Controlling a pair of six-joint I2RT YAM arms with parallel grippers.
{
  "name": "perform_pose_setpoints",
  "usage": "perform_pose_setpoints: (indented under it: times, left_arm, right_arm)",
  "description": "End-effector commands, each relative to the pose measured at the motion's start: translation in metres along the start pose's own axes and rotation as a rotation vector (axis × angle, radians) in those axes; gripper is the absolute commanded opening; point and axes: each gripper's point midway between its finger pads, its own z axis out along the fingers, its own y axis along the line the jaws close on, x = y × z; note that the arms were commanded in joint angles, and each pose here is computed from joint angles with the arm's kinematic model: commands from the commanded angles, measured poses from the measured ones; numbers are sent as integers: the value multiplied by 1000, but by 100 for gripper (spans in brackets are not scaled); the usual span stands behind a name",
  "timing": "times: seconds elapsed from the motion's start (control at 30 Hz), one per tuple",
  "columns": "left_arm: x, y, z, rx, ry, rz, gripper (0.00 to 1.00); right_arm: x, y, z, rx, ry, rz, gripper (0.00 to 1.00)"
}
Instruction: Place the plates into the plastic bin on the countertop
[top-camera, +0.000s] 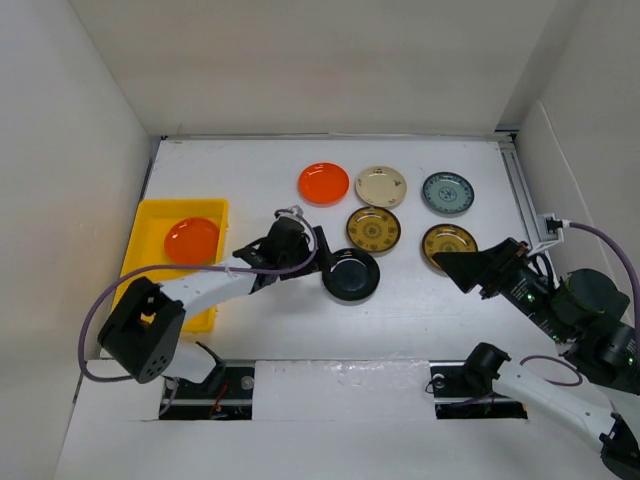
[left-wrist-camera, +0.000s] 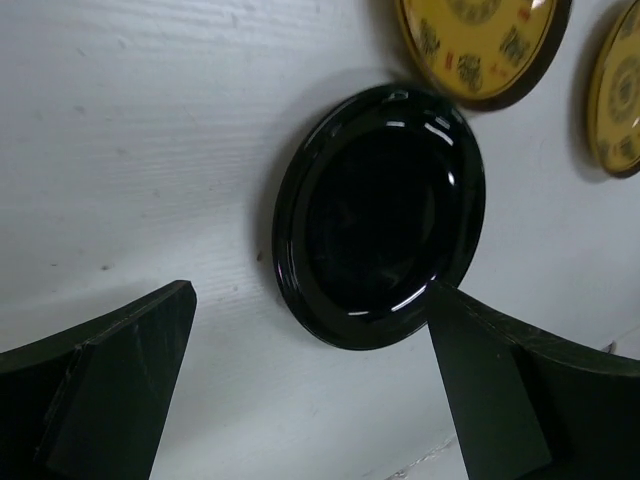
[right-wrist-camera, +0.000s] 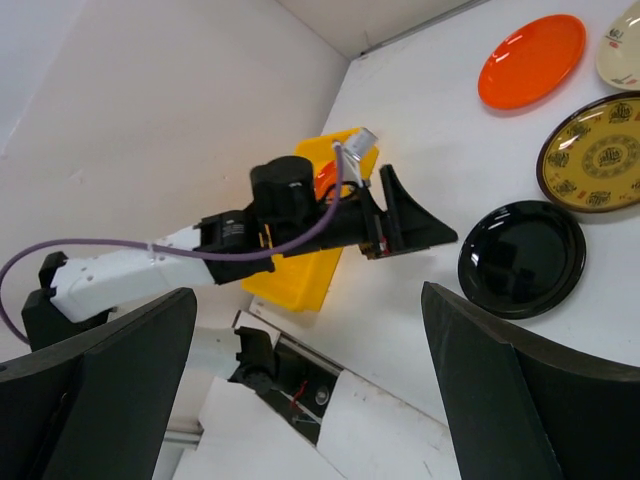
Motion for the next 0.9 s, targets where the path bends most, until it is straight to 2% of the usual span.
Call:
perform_pose_setpoints:
  times: [0.0, 0.07, 0.17, 0.23, 0.3, 0.37, 0.43, 0.57, 0.6, 0.63, 0.67, 0.77, 0.87]
  left_arm:
    - [8, -29, 12, 106, -4, 21, 98]
    - [17, -20, 22, 81, 19, 10, 96]
    - [31, -4, 28, 46, 50, -2, 87]
    - [37, 1, 30, 30, 64, -12, 77]
    - [42, 11, 36, -8, 77, -12, 71]
    - [46, 16, 39, -19, 86, -11, 56]
    - [49, 16, 43, -14, 94, -12, 49]
    - [53, 15, 48, 7, 102, -22, 48]
    - [53, 15, 50, 7, 102, -22, 45]
    - [53, 15, 50, 6, 102, -31, 40]
    - [57, 20, 51, -11, 117, -31, 24]
    - [54, 28, 49, -77, 107, -47, 0]
    - [37, 25, 38, -107, 57, -53, 0]
  right_arm:
    - [-16, 11, -12, -35, -47, -5, 100]
    - [-16, 11, -12, -35, -47, -5, 100]
    - [-14, 9, -13, -35, -47, -5, 100]
    - [-14, 9, -13, -35, -47, -5, 100]
    - [-16, 11, -13, -42, -53, -3, 100]
    - [-16, 11, -13, -42, -53, -3, 100]
    - [-15, 10, -11, -42, -53, -3, 100]
    - [-15, 13, -11, -55, -52, 8, 100]
    - [-12, 10, -9, -48, -46, 6, 100]
    - [-12, 10, -9, -48, -46, 6, 100]
    - [-12, 10, -9, -48, -46, 6, 100]
    - [-14, 12, -11, -49, -47, 6, 100]
    - [-16, 13, -14, -50, -48, 7, 100]
